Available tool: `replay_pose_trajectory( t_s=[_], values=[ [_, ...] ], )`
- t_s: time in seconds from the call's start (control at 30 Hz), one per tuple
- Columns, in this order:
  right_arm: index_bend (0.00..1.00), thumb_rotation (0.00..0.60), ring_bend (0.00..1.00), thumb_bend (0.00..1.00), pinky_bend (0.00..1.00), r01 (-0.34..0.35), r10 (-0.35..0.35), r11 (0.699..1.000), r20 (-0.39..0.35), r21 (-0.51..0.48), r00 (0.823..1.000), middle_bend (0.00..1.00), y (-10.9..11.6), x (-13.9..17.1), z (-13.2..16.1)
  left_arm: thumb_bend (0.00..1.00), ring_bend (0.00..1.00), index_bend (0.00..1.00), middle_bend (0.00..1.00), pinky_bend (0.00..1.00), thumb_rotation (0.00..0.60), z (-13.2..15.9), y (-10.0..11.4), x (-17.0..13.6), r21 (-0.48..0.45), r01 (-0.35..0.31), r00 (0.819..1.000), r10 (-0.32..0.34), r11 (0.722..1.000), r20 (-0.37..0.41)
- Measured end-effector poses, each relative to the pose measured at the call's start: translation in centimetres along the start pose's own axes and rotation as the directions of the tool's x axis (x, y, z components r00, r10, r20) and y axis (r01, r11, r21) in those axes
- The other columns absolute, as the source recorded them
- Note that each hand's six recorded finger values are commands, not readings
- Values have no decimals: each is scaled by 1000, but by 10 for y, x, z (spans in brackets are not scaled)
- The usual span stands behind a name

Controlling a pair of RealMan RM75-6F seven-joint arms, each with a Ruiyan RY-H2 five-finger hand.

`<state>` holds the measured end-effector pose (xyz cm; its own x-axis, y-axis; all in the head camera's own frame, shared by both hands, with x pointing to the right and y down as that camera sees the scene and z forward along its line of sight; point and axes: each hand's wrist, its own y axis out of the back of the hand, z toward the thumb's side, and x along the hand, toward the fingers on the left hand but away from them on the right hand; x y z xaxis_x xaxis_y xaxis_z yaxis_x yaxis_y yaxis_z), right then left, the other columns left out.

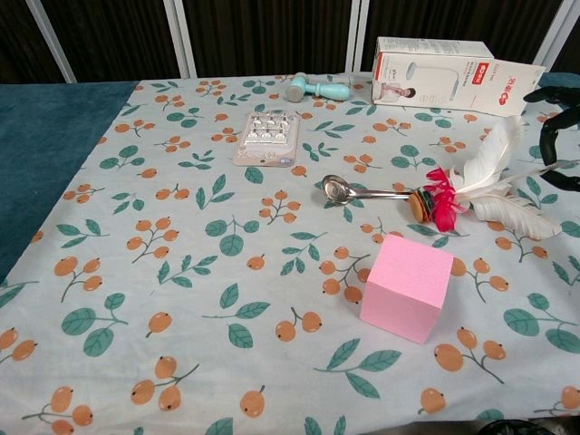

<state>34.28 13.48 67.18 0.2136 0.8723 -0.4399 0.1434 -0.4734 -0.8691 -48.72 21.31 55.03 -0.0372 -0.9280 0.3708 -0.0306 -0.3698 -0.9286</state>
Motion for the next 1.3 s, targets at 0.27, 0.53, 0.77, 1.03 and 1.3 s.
replay_pose_trajectory(
  t_s=[0.27, 0.53, 0.77, 1.03, 1.3],
  values=[
    [660, 600, 59, 368, 136, -9, 9, 1000, 13, -5, 1000, 46, -4, -1, -3, 388, 0, 69, 80, 0, 600, 0, 0, 1, 3, -1, 1000, 1, 1000, 1],
    [681, 600, 59, 444, 136, 15, -15, 1000, -15, -3, 1000, 46, 6, -5, 4, 388, 0, 69, 80, 0, 600, 0, 0, 0, -1, -3, 1000, 3, 1000, 1],
    [703, 600, 59, 473, 136, 27, -26, 999, -53, 20, 998, 52, 17, -11, 17, 388, 0, 69, 80, 0, 600, 0, 1, 0, -3, -3, 1000, 3, 1000, -2],
    [712, 600, 59, 477, 136, 49, -39, 995, -111, 82, 993, 57, 35, -22, 42, 388, 0, 69, 80, 0, 600, 0, 1, 0, -6, -3, 1000, 3, 1000, -2],
    [720, 600, 59, 485, 136, 75, -55, 989, -151, 129, 987, 57, 55, -35, 69, 388, 0, 69, 80, 0, 600, 0, 1, 0, -7, -2, 1000, 2, 1000, -2]
  ],
)
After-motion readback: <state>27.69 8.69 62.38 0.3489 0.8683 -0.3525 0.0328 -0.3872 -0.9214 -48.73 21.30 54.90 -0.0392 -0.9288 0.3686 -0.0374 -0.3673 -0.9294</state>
